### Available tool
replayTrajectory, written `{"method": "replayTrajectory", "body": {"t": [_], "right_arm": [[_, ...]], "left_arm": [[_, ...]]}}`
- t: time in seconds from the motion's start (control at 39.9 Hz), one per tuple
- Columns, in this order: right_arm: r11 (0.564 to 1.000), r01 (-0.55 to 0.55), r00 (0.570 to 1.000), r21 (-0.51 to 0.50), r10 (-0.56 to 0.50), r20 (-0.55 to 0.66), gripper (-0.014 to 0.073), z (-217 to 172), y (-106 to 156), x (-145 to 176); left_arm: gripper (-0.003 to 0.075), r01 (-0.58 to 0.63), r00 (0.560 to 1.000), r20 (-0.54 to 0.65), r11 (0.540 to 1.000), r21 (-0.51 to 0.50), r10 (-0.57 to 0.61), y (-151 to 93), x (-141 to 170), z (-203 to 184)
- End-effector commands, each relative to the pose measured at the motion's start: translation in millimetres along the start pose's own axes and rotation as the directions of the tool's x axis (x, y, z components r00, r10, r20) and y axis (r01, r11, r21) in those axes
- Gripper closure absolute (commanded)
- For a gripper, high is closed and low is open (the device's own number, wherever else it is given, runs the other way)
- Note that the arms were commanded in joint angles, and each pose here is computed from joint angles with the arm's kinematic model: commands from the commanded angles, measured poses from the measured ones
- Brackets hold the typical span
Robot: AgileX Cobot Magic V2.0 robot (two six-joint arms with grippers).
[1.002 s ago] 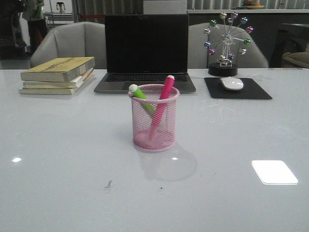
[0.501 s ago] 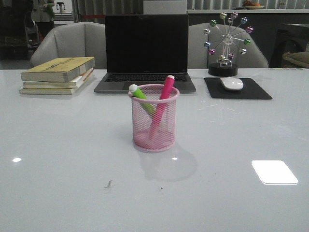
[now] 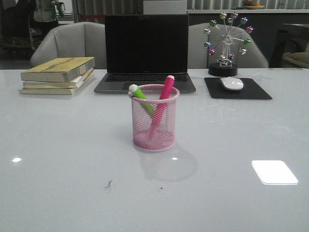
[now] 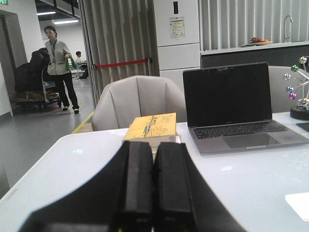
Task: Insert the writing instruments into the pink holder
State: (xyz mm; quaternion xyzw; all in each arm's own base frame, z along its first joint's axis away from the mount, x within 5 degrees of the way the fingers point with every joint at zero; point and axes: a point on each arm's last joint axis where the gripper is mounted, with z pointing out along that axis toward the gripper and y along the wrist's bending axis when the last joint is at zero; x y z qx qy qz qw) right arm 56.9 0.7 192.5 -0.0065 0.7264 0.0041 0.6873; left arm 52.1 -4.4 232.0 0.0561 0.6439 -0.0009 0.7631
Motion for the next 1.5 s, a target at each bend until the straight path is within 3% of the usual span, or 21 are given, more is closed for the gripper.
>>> {"method": "replayTrajectory", "body": {"t": [0.0,0.18,0.58,1.48], "right_arm": [[1.000,0.013,0.995,0.001,-0.013,0.102,0.0545,-1.9,0.1,-8.3],[1.000,0.013,0.995,0.001,-0.013,0.102,0.0545,-1.9,0.1,-8.3],[1.000,0.013,0.995,0.001,-0.013,0.102,0.0545,-1.9,0.1,-8.3],[1.000,0.013,0.995,0.001,-0.013,0.102,0.0545,-1.9,0.1,-8.3]], "left_arm": [[0.0629,0.030,0.990,0.141,0.999,-0.030,-0.026,3.2,-10.6,-2.5],[0.0629,0.098,0.987,0.128,0.995,-0.007,-0.096,0.8,3.5,-1.9],[0.0629,0.085,0.996,-0.005,0.996,0.008,-0.085,-1.8,15.3,-1.1],[0.0629,0.085,0.996,-0.006,0.996,0.008,-0.085,-1.8,15.5,-1.1]]}}
